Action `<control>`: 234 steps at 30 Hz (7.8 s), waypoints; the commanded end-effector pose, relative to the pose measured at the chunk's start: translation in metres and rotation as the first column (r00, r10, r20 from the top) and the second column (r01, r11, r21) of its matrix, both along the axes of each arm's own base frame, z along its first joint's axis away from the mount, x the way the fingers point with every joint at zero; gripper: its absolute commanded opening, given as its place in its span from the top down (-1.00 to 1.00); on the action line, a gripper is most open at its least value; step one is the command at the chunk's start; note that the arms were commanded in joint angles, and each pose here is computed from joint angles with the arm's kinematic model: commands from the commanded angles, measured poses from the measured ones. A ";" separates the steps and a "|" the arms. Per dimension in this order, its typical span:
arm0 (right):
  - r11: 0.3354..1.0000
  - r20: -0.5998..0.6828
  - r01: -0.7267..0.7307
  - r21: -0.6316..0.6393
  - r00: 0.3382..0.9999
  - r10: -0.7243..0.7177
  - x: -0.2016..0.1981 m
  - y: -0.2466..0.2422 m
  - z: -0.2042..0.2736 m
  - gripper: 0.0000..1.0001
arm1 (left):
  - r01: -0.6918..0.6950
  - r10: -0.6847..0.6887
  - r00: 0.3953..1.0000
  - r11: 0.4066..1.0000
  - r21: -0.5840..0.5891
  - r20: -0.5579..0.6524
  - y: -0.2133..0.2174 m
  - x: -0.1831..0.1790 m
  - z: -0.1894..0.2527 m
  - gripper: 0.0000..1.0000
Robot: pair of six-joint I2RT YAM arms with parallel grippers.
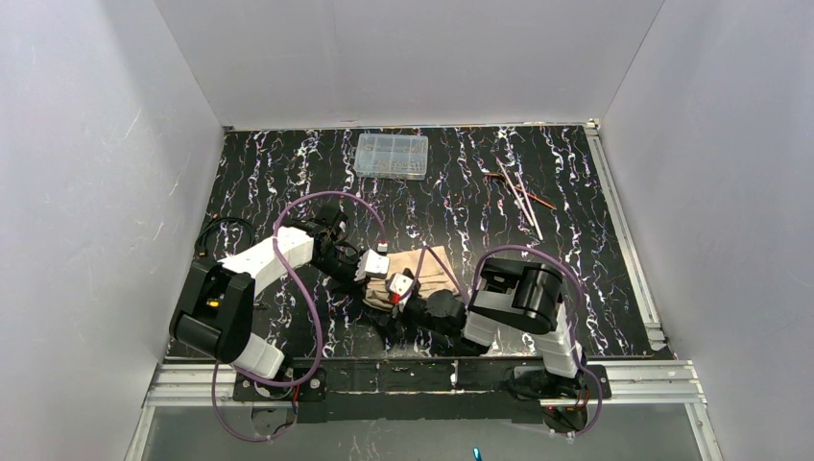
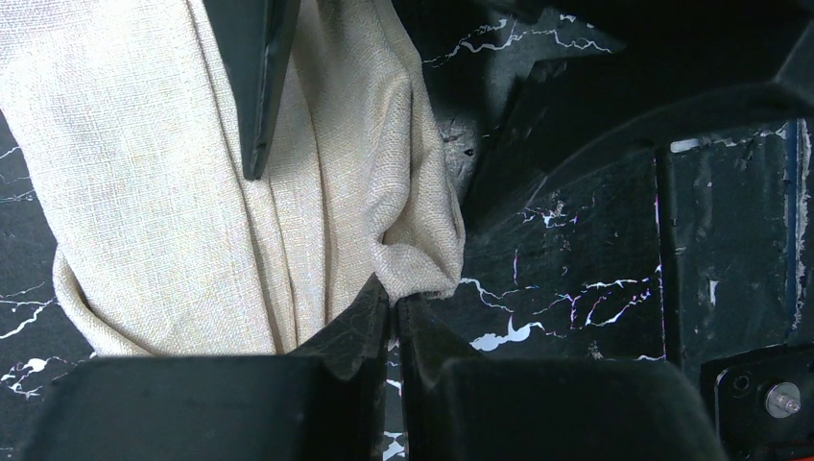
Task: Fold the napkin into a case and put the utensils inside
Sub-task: Pass from the left arm to the right, then pick up the top corner of the smaller rectangle folded napkin from the folded napkin.
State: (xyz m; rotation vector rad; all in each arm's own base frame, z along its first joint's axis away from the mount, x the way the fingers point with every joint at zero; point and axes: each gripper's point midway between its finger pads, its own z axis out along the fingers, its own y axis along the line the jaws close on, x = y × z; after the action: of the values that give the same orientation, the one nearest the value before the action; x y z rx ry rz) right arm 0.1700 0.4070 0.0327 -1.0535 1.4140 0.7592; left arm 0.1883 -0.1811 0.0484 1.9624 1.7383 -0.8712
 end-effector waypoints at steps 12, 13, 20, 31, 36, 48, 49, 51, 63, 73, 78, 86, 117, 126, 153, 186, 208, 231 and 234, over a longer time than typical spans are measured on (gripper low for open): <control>0.982 0.101 0.089 0.169 0.989 -0.107 0.027 0.016 0.043 -0.41 | 0.000 -0.001 1.000 1.000 -0.031 -0.023 -0.003 -0.002 0.009 1.00; 0.982 0.102 0.090 0.169 0.989 -0.108 0.028 0.017 0.044 -0.33 | 0.000 0.000 1.000 1.000 -0.030 -0.022 -0.003 -0.002 0.010 1.00; 0.985 0.088 0.065 0.160 0.993 -0.080 0.025 0.019 0.043 0.18 | -0.010 0.010 1.000 1.000 -0.015 -0.008 -0.002 0.002 0.013 0.66; 0.988 0.031 0.022 0.150 0.999 -0.027 0.015 0.017 0.046 0.54 | 0.003 0.001 0.994 0.999 -0.033 0.110 0.018 0.005 0.031 -0.04; 0.987 -0.002 -0.013 0.163 1.000 0.014 0.009 0.021 0.046 0.53 | 0.018 0.012 0.961 0.994 -0.107 0.277 0.010 0.009 0.028 -0.67; 0.987 -0.052 -0.045 0.155 0.997 0.054 0.009 0.021 0.034 0.54 | 0.063 0.000 0.884 0.991 -0.121 0.468 -0.011 0.023 0.019 -0.57; 0.987 -0.053 -0.046 0.152 0.997 0.054 0.009 0.021 0.034 0.54 | 0.063 0.002 0.879 0.991 -0.120 0.477 -0.013 0.025 0.019 -0.51; 0.988 -0.055 -0.044 0.151 0.997 0.052 0.010 0.020 0.033 0.55 | 0.068 -0.008 0.877 0.992 -0.107 0.481 -0.014 0.026 0.017 -0.35; 0.987 -0.073 -0.081 0.139 0.993 0.092 0.005 0.023 0.028 0.57 | 0.038 0.009 0.881 0.995 -0.090 0.473 -0.014 0.027 0.024 0.81; 0.988 -0.081 -0.087 0.127 0.992 0.098 0.004 0.023 0.024 0.56 | 0.058 -0.005 0.922 0.991 -0.125 0.388 -0.016 0.004 0.030 0.60; 0.987 -0.103 -0.089 0.137 0.989 0.104 0.003 0.024 0.024 0.58 | 0.047 0.005 0.930 0.990 -0.132 0.367 -0.020 0.007 0.029 -0.15; 0.985 -0.107 -0.098 0.140 0.988 0.113 0.001 0.024 0.023 0.61 | 0.064 -0.015 0.951 0.987 -0.147 0.310 -0.026 0.003 0.024 -0.14; 0.966 -0.104 -0.090 0.241 0.988 0.118 0.007 0.019 0.062 -0.09 | 0.031 -0.001 0.958 0.995 -0.097 0.288 -0.015 -0.004 0.022 1.00; 0.965 -0.110 -0.110 0.237 0.984 0.139 0.008 0.018 0.065 0.41 | 0.004 0.023 0.954 0.996 -0.088 0.298 -0.013 0.001 0.019 1.00; 0.973 -0.167 -0.133 0.188 0.972 0.165 0.016 0.023 0.055 0.94 | -0.272 0.290 0.932 0.956 -0.112 0.216 0.018 0.019 0.060 -0.03; 0.936 -0.458 -0.256 0.243 0.820 0.344 0.011 0.032 0.031 0.97 | -0.349 0.341 0.905 0.937 -0.016 0.252 0.027 0.070 -0.008 0.16; 0.942 -0.539 -0.259 0.213 0.773 0.335 0.009 0.032 0.025 0.97 | -0.362 0.328 0.871 0.932 0.026 0.367 0.030 0.086 -0.023 0.16; 0.956 -0.635 -0.212 0.202 0.715 0.293 0.024 0.039 0.040 0.97 | -0.395 0.382 0.861 0.918 -0.032 0.337 0.022 0.086 -0.006 1.00; 0.965 -0.658 -0.191 0.177 0.706 0.261 0.030 0.038 0.038 0.97 | -0.397 0.388 0.855 0.917 -0.046 0.345 0.022 0.085 -0.005 1.00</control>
State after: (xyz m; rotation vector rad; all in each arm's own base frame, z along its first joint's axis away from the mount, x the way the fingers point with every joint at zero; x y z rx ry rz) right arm 0.1894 0.4392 0.0436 -0.9323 1.8727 1.4894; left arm 0.2790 -0.1513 0.0326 1.5896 1.8823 -0.2885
